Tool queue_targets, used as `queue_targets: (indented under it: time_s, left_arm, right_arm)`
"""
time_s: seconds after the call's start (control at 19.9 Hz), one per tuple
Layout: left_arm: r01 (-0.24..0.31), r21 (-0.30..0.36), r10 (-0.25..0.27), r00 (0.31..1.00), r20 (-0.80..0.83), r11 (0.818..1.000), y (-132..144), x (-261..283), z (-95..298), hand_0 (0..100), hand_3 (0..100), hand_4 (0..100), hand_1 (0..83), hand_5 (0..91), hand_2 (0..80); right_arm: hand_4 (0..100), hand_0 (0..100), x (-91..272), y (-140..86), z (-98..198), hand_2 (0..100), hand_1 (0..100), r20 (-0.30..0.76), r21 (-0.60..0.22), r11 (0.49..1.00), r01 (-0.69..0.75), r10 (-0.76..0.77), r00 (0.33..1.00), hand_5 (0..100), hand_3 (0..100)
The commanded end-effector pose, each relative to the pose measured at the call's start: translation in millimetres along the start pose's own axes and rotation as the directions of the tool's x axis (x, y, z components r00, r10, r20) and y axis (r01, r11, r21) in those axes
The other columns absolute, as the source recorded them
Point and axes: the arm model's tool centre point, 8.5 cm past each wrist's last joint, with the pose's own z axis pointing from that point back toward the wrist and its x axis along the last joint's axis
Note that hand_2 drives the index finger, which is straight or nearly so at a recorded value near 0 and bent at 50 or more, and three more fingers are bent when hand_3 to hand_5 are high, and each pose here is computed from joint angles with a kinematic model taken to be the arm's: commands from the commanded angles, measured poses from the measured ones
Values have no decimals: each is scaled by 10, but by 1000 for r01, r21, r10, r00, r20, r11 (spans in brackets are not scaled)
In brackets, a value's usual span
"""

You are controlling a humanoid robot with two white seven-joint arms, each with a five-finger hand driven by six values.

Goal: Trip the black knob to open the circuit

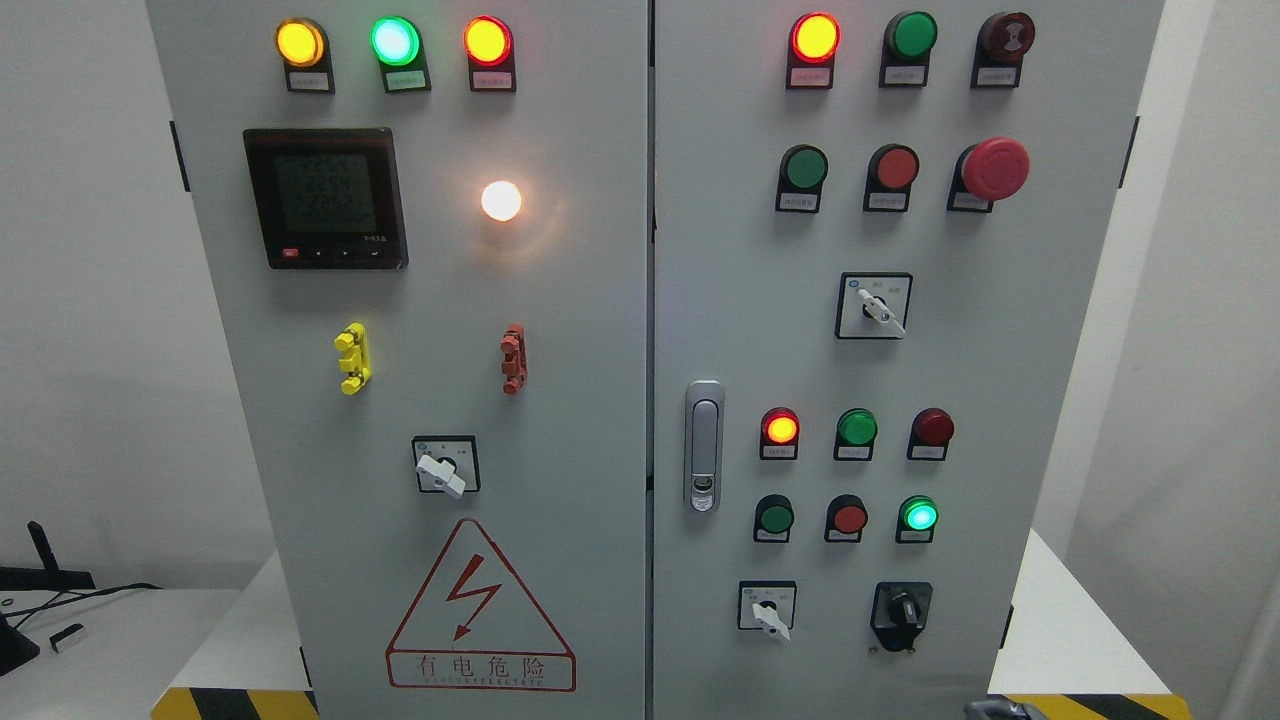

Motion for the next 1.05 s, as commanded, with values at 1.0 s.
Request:
queue_targets:
  time_s: [1.0]
  left_arm:
    - [30, -5, -30, 1000, 1, 1000, -12, 1, 0, 120, 0, 0, 389, 0, 0]
  right_arm:
    - [191, 0, 461, -534, 850, 134, 0, 100, 4, 999, 32, -32, 994, 209, 241]
